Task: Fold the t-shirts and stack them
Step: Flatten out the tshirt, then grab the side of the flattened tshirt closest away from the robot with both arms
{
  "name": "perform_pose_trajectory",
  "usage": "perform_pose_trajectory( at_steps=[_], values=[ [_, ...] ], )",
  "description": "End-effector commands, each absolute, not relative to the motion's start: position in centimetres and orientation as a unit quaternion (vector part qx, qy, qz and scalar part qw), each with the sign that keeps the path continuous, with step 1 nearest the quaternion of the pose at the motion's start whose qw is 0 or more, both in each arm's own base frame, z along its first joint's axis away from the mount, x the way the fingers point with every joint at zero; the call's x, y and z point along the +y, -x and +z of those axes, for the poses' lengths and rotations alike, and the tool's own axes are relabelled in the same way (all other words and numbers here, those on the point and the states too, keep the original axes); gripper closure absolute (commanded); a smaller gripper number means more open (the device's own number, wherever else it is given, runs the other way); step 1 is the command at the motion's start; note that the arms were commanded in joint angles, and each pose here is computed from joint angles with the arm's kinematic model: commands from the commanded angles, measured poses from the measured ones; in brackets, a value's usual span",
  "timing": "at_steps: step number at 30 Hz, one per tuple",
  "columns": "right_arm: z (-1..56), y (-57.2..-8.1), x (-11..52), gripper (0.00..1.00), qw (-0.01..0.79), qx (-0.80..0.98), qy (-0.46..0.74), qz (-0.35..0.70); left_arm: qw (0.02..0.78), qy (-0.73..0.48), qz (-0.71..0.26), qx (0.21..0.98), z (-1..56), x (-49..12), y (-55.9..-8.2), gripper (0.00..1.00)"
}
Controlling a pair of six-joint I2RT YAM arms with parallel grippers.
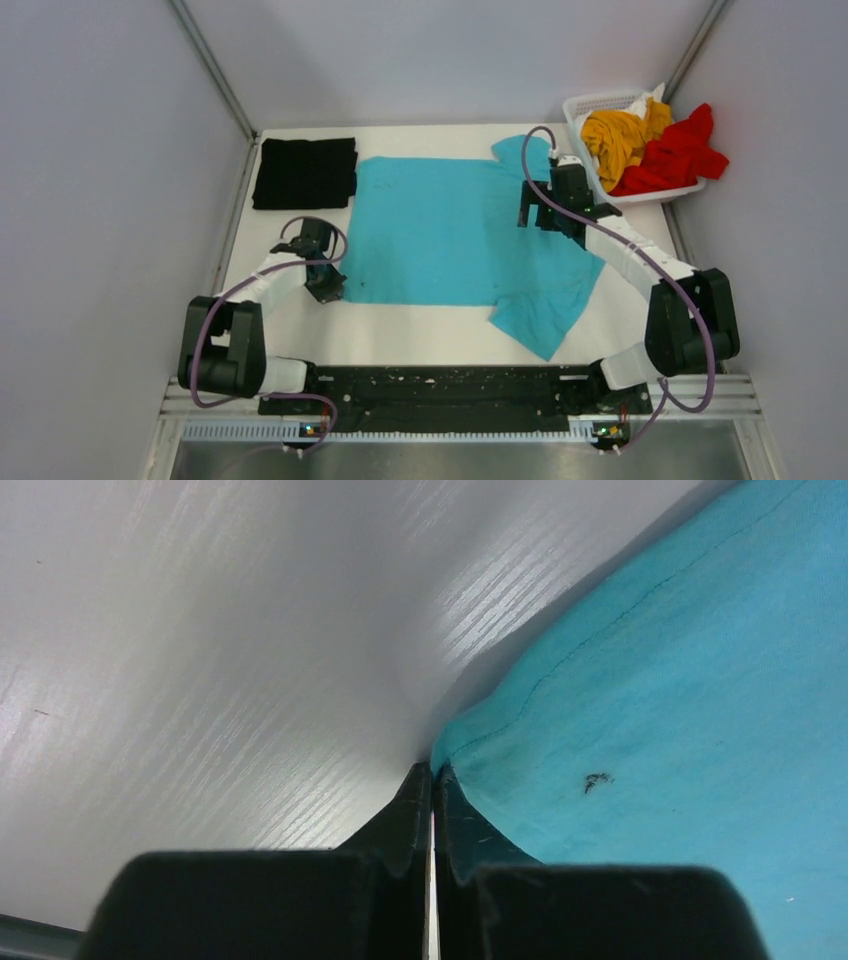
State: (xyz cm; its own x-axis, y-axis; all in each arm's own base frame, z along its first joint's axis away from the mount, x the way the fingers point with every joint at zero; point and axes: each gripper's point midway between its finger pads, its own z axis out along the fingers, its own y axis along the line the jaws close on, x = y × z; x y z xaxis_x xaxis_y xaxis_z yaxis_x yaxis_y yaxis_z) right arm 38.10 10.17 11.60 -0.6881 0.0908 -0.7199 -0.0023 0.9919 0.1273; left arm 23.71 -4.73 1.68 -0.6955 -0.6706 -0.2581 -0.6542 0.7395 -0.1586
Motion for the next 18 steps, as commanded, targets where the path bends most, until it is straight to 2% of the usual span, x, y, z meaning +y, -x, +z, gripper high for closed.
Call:
perform_pose_trajectory(
  at_steps=[1,7,13,16,18],
  values=[
    [12.5,-36.3,8.6,0.01,0.399,0.915,-0.050,0.040,0.146,0.357,-0.034,0.922,0.6,-5.1,-24.0,1.00],
    [11.0,-31.0,10.2,0.02,0.333,0.940,-0.036,0.067,0.152,0.343,-0.045,0.926,2.0,-5.4,-24.5,1.00],
    [8.9,-22.0,13.1,0.03,0.218,0.974,0.031,0.059,0.157,0.334,0.001,0.929,3.4,-3.7,-23.7,1.00],
    [7.6,-17.2,13.5,0.06,0.160,0.984,0.053,0.065,0.158,0.333,0.007,0.930,3.8,-3.5,-23.5,1.00],
    [6.5,-14.6,13.8,0.15,0.123,0.987,0.065,0.076,0.159,0.333,0.010,0.929,3.9,-3.4,-23.5,1.00]
  ],
)
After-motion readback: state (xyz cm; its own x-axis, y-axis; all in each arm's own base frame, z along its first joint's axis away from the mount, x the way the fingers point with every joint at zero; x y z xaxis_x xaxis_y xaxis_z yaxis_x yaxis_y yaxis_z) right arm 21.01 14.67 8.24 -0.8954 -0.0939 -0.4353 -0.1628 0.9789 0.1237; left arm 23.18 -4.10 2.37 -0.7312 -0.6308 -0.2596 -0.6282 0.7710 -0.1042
